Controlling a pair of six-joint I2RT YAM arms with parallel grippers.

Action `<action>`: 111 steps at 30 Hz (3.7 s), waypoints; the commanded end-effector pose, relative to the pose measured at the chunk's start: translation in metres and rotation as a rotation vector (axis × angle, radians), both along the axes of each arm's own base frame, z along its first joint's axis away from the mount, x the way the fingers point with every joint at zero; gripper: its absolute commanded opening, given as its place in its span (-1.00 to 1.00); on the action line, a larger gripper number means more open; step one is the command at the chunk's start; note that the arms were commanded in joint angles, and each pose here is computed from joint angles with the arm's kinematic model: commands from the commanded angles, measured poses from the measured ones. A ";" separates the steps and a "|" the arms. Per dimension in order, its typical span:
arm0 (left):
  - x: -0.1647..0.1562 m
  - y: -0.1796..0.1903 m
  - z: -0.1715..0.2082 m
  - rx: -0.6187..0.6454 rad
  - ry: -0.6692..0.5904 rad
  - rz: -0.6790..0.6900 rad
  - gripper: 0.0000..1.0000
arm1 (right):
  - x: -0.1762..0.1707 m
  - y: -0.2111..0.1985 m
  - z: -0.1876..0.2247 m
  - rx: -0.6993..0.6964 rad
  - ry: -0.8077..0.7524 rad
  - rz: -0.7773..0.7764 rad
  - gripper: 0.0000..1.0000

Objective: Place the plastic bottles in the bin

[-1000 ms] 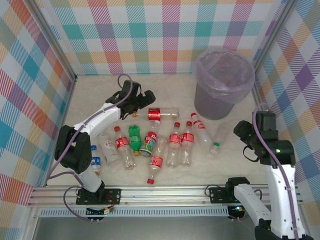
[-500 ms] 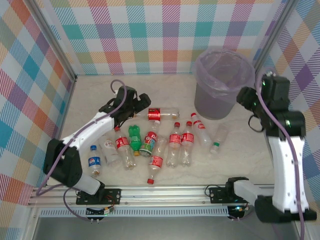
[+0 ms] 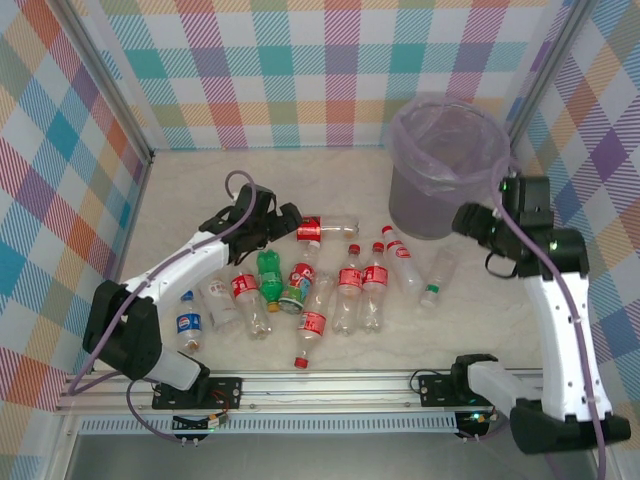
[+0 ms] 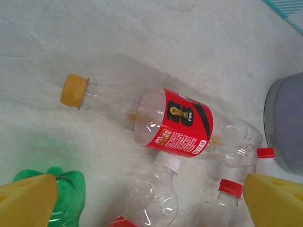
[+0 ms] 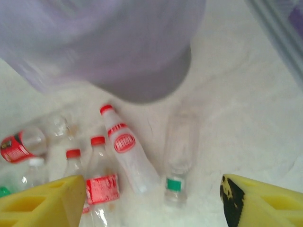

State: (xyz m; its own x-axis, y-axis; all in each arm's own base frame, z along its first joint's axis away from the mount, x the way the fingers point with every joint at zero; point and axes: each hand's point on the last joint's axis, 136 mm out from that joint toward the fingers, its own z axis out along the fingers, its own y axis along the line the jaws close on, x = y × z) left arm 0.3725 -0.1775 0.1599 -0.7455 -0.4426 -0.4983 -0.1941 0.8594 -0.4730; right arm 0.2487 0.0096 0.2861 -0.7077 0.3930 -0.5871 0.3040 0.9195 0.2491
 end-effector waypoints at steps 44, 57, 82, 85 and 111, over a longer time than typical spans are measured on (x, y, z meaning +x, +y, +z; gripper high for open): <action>0.050 -0.029 0.018 -0.113 -0.049 -0.071 0.99 | -0.043 -0.029 -0.084 0.056 0.072 -0.236 -0.13; 0.028 -0.006 0.018 0.012 -0.027 -0.063 0.99 | 0.008 -0.030 0.117 -0.023 -0.434 -0.116 -0.27; -0.118 0.139 -0.002 0.198 0.313 0.141 0.99 | 0.287 0.034 0.028 0.058 -0.192 0.188 -0.24; -0.128 0.152 -0.012 0.157 0.328 0.214 0.99 | 0.290 0.037 0.006 0.061 -0.155 0.195 -0.21; -0.191 0.211 -0.091 -0.051 0.418 0.755 0.99 | 0.248 0.034 0.023 0.047 -0.119 0.201 0.93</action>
